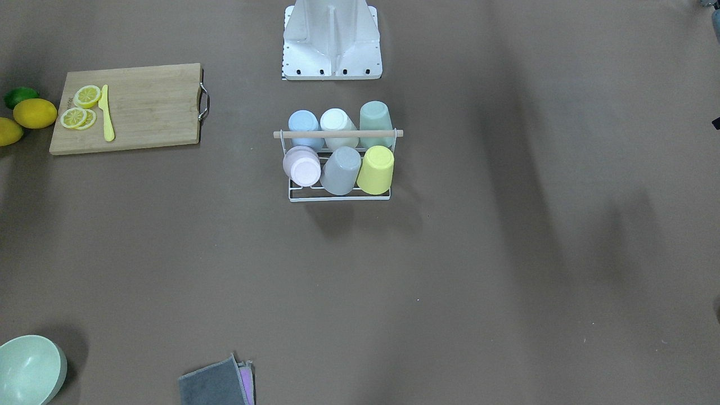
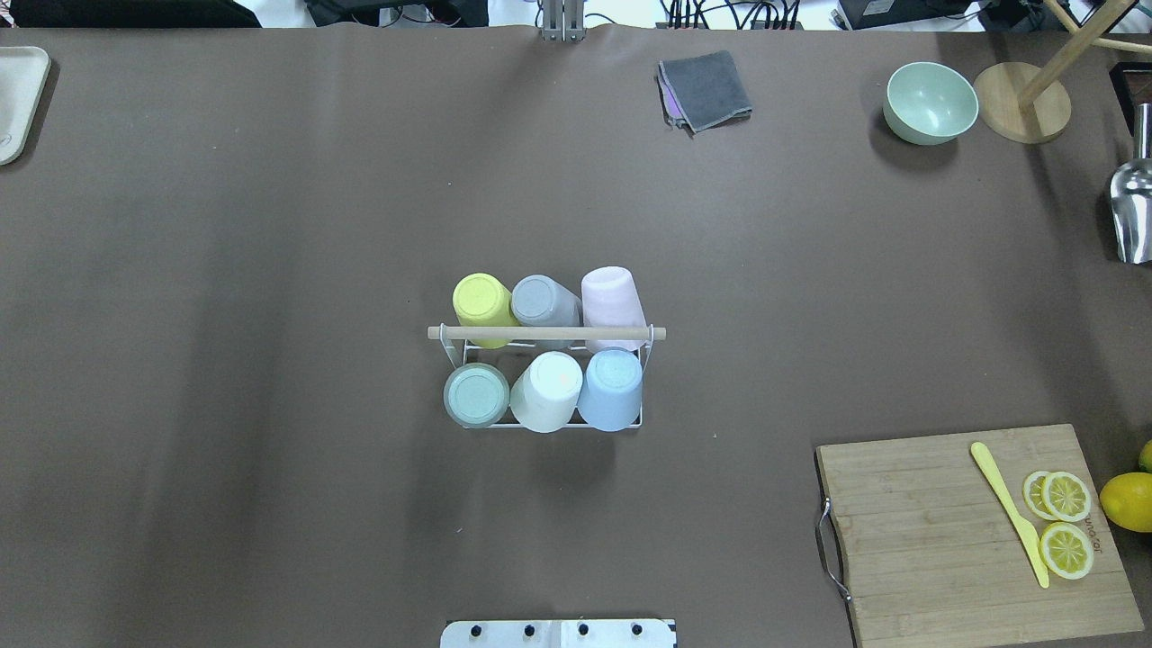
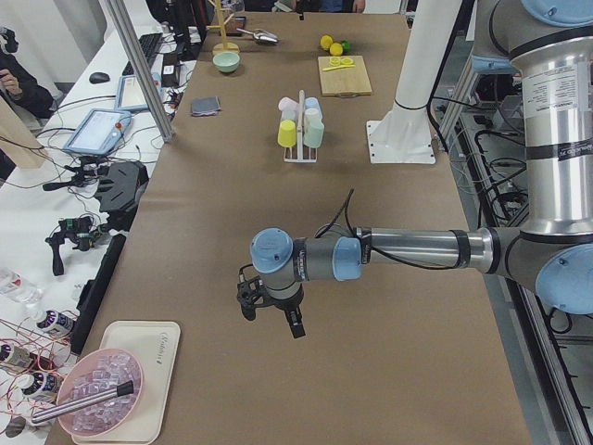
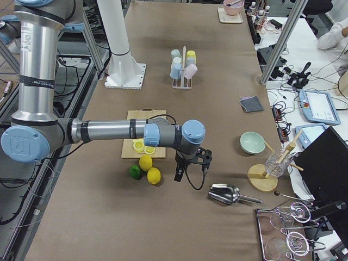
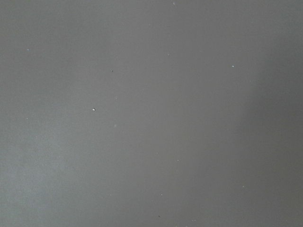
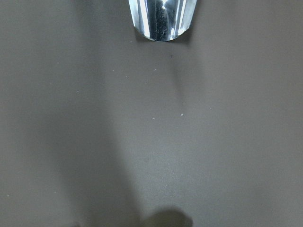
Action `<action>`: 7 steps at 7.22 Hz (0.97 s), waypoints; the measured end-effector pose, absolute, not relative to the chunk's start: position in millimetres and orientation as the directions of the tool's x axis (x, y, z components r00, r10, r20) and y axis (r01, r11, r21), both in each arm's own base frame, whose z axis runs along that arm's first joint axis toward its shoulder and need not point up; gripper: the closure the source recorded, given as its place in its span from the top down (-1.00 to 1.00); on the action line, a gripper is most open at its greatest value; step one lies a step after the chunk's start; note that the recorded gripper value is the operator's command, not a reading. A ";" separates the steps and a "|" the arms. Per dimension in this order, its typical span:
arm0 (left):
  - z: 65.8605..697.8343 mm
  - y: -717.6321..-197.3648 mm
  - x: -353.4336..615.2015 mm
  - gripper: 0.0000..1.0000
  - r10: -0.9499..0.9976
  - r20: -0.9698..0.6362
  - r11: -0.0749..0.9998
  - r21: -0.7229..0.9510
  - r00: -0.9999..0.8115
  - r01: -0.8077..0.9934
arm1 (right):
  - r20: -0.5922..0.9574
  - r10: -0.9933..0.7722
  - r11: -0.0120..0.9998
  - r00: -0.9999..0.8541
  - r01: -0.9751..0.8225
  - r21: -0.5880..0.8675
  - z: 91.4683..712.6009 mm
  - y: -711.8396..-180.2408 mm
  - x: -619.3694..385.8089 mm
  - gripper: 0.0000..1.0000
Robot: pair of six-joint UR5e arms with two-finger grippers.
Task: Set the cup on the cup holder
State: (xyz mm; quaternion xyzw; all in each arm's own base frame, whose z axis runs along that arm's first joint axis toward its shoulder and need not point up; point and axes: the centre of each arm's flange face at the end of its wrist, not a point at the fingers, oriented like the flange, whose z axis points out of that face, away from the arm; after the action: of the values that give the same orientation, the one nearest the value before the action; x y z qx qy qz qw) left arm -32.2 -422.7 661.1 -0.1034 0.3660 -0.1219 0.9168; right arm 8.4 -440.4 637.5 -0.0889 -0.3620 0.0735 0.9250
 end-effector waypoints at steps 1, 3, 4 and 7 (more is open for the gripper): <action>661.0 -423.3 -32.3 0.96 -0.299 -0.647 0.949 -0.278 0.702 0.147 | 0.655 0.202 0.973 0.728 -0.072 -0.220 638.7 -440.2 8.4 0.99; 660.6 -424.0 -32.5 0.96 -0.299 -0.648 0.949 -0.278 0.700 0.148 | 0.654 0.205 0.972 0.728 -0.072 -0.225 641.7 -439.9 8.5 0.99; 660.1 -424.5 -33.1 0.96 -0.299 -0.649 0.949 -0.276 0.700 0.149 | 0.654 0.206 0.972 0.728 -0.071 -0.226 641.8 -439.9 8.5 0.99; 659.3 -424.7 -38.1 0.96 -0.305 -0.649 0.948 -0.274 0.697 0.160 | 0.654 0.206 0.971 0.728 -0.071 -0.226 642.0 -439.8 8.4 0.99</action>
State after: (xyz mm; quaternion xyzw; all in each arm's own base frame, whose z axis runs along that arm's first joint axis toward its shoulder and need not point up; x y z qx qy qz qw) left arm -38.1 -424.7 659.3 -0.0985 0.3681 -0.1269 0.9158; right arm 8.4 -439.8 642.0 -0.0931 -0.3613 0.0750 0.9248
